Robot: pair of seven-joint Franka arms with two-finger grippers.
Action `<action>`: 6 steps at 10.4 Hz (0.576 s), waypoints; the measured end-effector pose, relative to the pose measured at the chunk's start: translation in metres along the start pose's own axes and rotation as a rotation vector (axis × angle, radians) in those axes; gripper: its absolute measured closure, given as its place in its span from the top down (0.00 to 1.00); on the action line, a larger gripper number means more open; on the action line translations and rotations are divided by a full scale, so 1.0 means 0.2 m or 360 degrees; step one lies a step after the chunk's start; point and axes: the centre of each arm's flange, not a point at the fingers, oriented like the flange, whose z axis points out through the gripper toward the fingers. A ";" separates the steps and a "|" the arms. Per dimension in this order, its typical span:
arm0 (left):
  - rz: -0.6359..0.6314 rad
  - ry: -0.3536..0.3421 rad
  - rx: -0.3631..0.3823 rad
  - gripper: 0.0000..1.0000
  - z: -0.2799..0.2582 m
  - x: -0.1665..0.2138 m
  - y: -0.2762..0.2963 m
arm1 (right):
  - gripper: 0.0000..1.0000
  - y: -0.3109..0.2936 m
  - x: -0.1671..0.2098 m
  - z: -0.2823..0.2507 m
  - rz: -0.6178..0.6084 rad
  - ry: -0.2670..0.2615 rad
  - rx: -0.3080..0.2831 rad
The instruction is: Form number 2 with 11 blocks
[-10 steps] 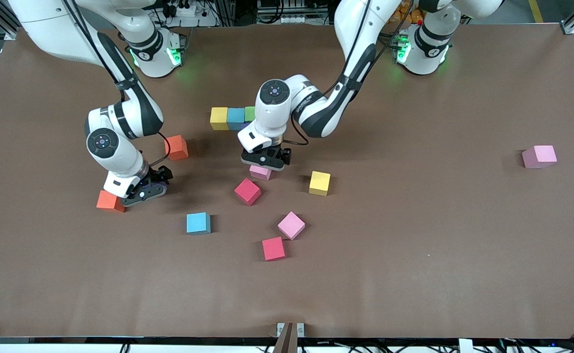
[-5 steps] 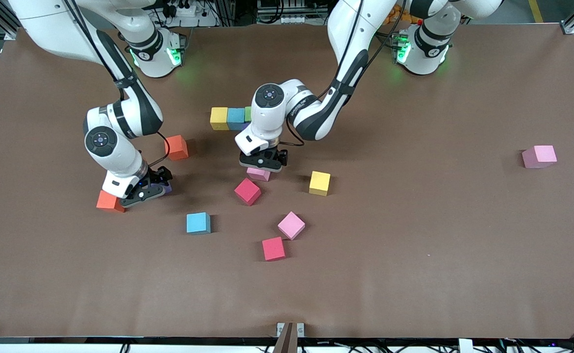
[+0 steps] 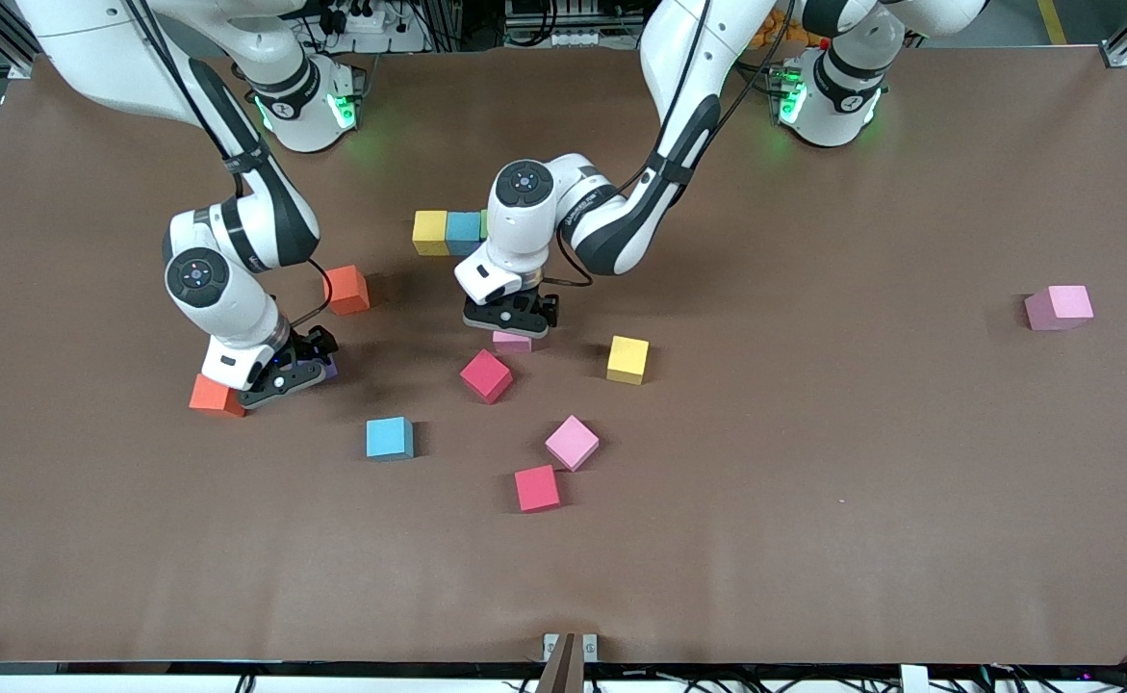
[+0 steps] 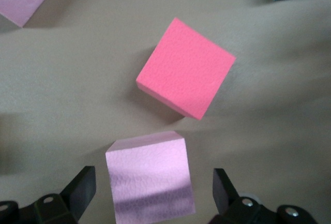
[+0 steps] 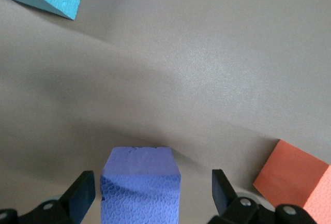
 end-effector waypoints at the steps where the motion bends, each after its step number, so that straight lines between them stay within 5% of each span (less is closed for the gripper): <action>1: -0.0002 0.0009 -0.0006 1.00 -0.02 0.01 0.00 | 1.00 0.00 0.00 0.00 -0.0001 -0.0002 0.0001; 6: 0.0000 -0.0018 0.0028 1.00 0.05 -0.01 -0.02 | 1.00 -0.04 0.01 0.00 0.0013 0.0002 0.0029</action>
